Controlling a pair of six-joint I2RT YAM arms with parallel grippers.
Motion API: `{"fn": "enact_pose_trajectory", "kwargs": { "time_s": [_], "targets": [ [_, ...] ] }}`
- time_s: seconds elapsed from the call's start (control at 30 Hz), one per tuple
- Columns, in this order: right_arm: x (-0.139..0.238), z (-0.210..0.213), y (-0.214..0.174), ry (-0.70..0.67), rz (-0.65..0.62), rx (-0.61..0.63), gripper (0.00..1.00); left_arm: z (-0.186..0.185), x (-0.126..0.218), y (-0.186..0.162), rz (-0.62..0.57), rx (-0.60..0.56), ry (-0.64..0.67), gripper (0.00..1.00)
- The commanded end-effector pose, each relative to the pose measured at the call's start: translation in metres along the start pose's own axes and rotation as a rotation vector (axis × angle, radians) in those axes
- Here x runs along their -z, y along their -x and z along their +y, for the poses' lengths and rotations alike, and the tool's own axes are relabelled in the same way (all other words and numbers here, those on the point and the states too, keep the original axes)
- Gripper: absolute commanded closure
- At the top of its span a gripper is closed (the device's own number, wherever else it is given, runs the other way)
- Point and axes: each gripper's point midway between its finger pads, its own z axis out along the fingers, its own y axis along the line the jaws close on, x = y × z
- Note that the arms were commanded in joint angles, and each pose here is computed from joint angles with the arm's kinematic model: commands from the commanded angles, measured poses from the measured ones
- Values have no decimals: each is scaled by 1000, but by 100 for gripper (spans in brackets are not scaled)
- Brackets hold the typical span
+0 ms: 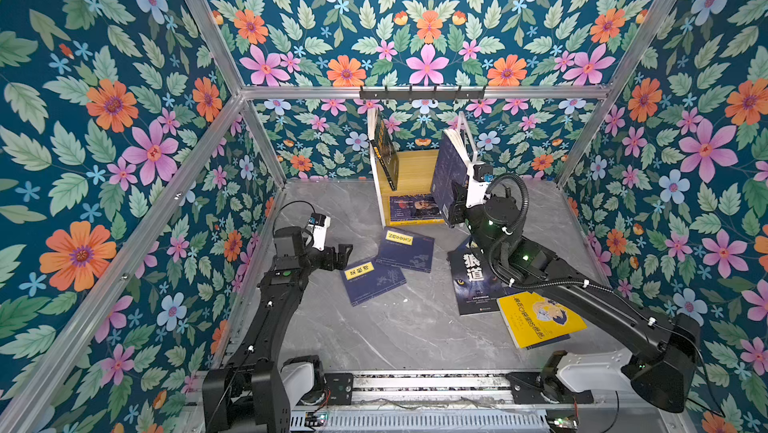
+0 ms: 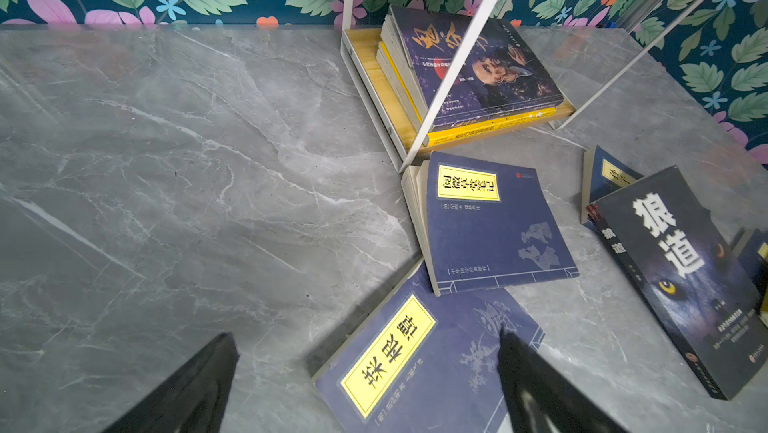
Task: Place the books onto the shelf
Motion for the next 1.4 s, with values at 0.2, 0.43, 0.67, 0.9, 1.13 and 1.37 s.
{"fn": "enact_pose_trajectory", "kwargs": {
  "time_s": [0.2,0.43,0.67,0.9,1.13,1.37],
  "targets": [
    [-47,3,46,-2,-139,-72,100,-1,3,5,-9,-11,2,0],
    [-101,1,39,-63,-139,-31,100,-3,5,8,-16,-13,-1,0],
    [-142,16,28,-58,-135,0,100,-3,3,8,-12,-5,-6,0],
    [-171,26,4,-49,-93,-16,100,-4,2,8,-6,-7,-6,0],
    [-184,31,-12,-45,-72,-53,100,-5,1,8,-5,-8,-11,0],
    [-188,50,-25,-3,-42,-60,100,-5,1,6,2,-7,-14,0]
  ]
}}
